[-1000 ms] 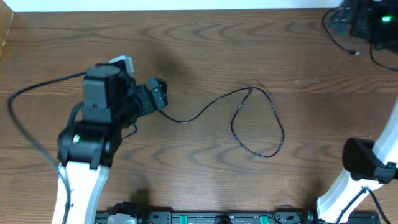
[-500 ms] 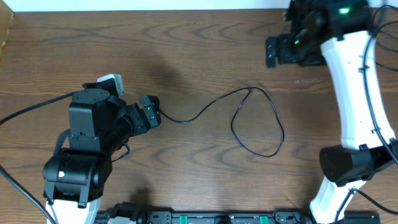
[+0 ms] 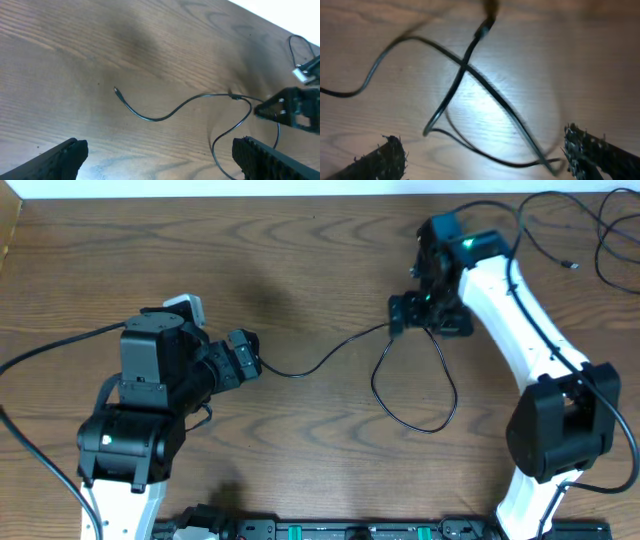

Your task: Untangle cables

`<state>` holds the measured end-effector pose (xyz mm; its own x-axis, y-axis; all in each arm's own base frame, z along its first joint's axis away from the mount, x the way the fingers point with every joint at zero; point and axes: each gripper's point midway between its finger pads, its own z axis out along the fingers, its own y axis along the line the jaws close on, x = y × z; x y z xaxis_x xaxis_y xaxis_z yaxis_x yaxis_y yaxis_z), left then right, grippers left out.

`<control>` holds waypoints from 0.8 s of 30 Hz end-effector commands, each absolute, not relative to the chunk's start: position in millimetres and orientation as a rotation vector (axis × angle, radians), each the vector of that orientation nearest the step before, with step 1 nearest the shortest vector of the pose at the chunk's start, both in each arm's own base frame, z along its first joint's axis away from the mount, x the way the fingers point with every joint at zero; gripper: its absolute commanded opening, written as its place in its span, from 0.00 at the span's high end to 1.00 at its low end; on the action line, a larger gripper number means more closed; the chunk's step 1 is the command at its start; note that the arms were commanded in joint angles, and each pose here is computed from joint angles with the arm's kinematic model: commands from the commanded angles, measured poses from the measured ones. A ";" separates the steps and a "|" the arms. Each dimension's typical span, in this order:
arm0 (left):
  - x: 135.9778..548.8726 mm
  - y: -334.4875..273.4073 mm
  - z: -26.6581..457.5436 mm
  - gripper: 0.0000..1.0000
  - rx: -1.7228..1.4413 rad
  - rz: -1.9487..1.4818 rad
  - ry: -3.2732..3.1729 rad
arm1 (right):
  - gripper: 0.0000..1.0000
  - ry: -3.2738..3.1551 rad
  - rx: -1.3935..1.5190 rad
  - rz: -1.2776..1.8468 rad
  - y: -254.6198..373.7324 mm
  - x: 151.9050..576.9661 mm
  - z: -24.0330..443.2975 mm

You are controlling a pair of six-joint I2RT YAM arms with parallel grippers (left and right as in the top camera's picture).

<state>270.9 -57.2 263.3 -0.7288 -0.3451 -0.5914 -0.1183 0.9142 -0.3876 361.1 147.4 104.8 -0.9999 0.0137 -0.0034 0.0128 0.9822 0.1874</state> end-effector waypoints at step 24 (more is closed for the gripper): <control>280.0 -55.1 249.4 0.02 -0.331 -0.388 2.429 | 0.26 3.148 0.445 0.166 160.9 333.9 68.0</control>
<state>279.0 -58.3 248.3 -0.7616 -0.3407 -0.5512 -0.1402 0.9171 -0.3732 339.5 162.7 69.8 -0.9695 0.2373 0.0614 0.2434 0.9617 0.1258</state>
